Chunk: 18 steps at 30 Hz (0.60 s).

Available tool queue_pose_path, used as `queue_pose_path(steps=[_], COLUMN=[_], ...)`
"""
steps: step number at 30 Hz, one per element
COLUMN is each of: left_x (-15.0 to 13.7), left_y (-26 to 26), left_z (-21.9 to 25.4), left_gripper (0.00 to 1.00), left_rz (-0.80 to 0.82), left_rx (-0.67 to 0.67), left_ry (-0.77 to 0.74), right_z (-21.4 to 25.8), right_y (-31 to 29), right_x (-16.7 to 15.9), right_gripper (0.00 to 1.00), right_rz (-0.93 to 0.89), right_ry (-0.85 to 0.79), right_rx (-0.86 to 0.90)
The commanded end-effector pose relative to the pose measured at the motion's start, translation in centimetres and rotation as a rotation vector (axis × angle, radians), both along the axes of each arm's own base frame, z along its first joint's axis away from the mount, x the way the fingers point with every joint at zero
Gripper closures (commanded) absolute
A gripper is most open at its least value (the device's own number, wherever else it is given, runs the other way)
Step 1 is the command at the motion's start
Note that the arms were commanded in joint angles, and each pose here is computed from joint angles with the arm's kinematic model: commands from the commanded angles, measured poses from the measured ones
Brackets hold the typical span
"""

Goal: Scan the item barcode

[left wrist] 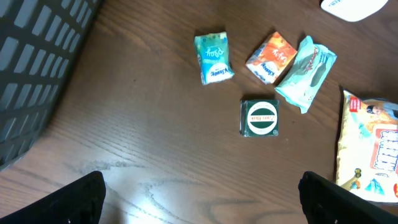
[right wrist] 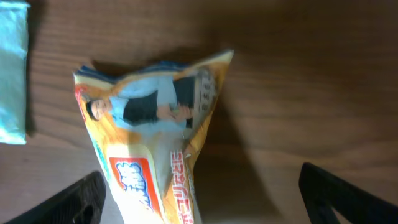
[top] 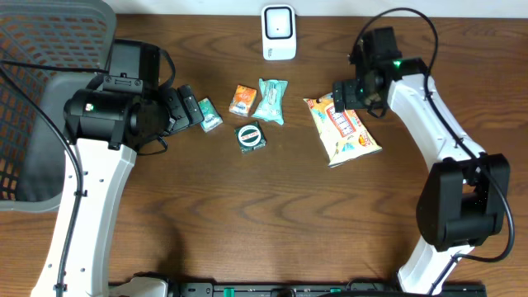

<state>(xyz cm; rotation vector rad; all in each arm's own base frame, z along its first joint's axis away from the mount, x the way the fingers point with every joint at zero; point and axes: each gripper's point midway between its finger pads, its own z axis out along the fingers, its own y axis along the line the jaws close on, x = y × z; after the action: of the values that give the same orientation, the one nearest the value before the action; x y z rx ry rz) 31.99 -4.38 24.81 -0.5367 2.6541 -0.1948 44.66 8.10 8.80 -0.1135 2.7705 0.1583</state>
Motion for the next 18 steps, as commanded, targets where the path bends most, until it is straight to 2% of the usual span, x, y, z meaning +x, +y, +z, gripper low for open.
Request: queue_pose_path(steps=[1,3,4,5,6,7,8,12,15,18], left_x=[0.0,0.0,0.0,0.0,0.0,0.0,0.0,0.0,0.0,0.0], left_y=[0.2,0.2,0.2,0.2,0.2,0.2,0.2,0.2,0.2,0.2], left_z=[0.4,0.4,0.4,0.4,0.4,0.4,0.4,0.4,0.4,0.4], left_gripper=[0.02,0.02,0.02,0.02,0.02,0.02,0.02,0.02,0.02,0.02], left_rz=[0.001,0.001,0.001,0.001,0.001,0.001,0.001,0.001,0.001,0.001], left_rx=[0.01,0.01,0.01,0.01,0.01,0.01,0.01,0.01,0.01,0.01], left_ry=[-0.011,-0.011,-0.012,-0.011,-0.011,-0.011,-0.012,-0.012,-0.011,-0.011], right_z=[-2.3,-3.4,-4.7,-5.3,-5.7,-5.6,-5.2,-2.6,-0.2,2.4], right_y=[2.3,3.1,3.4,3.6,3.9,3.9,3.9,3.6,2.1,0.5], right_x=[-1.7,-2.2,-2.9,-3.2,-3.5,-3.4,-3.2,-2.0,-0.8,-0.4], right_gripper=[0.05,0.07,0.27,0.41,0.72,0.95,0.99,0.99,0.99,0.99], right_rz=[0.061,0.079,0.086,0.088,0.094,0.095,0.096,0.097,0.054,0.008], right_ry=[0.056,0.066,0.084,0.097,0.11,0.106,0.095,0.028,-0.051,-0.158], right_rx=[0.251,0.319,0.34,0.343,0.341,0.342,0.342,0.311,0.149,-0.112])
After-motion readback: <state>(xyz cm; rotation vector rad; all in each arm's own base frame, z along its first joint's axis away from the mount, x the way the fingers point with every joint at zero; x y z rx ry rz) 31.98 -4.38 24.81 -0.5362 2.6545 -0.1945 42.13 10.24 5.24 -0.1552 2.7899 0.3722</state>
